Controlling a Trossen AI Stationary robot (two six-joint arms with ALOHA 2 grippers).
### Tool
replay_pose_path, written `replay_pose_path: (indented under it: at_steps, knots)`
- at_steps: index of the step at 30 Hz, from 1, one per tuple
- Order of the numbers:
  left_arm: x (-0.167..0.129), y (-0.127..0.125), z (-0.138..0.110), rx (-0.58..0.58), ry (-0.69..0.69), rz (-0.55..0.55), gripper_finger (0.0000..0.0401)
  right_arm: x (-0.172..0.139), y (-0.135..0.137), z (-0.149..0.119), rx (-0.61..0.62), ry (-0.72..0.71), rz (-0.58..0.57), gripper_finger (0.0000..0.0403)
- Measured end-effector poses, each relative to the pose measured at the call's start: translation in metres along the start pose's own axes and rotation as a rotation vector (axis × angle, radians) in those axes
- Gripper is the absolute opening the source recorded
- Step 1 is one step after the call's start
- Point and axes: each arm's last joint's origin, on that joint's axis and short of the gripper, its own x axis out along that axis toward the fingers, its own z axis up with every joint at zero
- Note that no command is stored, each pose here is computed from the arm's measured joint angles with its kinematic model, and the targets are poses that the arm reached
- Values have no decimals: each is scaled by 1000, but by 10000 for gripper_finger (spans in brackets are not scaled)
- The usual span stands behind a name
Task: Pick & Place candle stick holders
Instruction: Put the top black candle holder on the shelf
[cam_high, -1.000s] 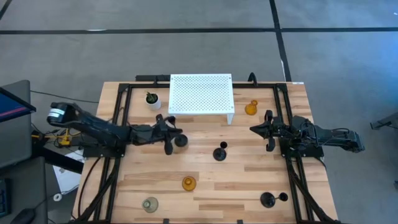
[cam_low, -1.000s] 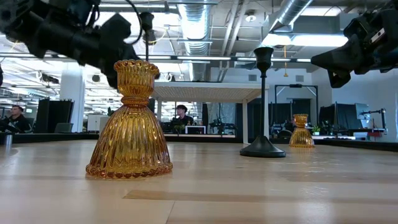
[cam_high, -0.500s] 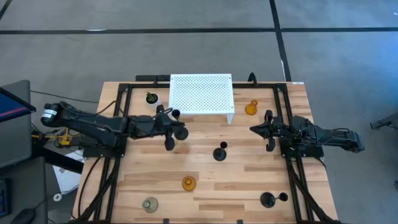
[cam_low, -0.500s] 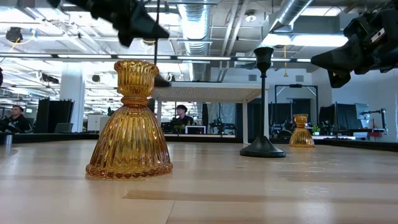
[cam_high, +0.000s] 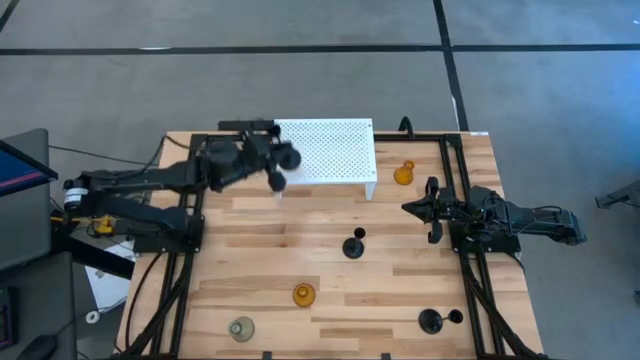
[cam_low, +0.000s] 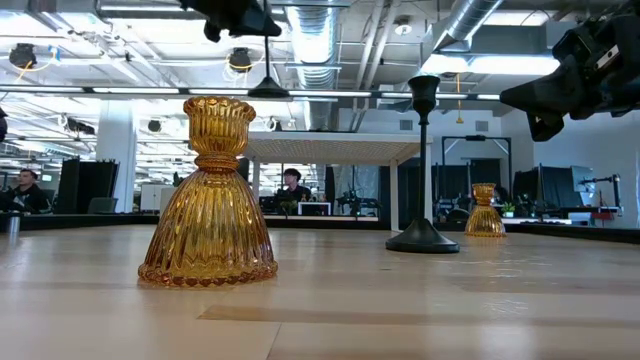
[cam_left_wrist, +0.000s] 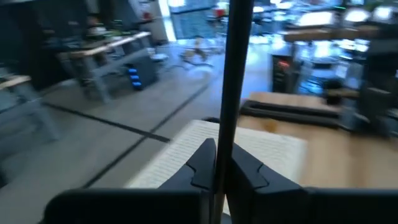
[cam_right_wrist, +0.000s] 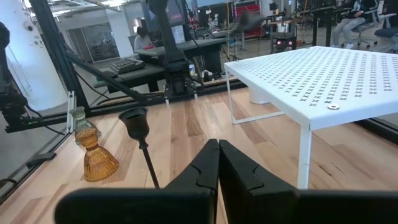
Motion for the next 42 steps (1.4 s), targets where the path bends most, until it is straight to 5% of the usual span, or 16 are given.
replay_pose_path:
  at_steps: [7, 22, 42]
  knots:
    - [23, 38, 10, -39, -34, -26, 12, 0, 0, 0, -10, 0, -3, 0]
    - [97, 83, -24, -163, 127, -85, 22, 0, -1, 0, -10, -4, -26, 0]
    - [112, 92, -36, -161, 153, -66, 27, 0, -1, 0, -9, -8, -25, 0]
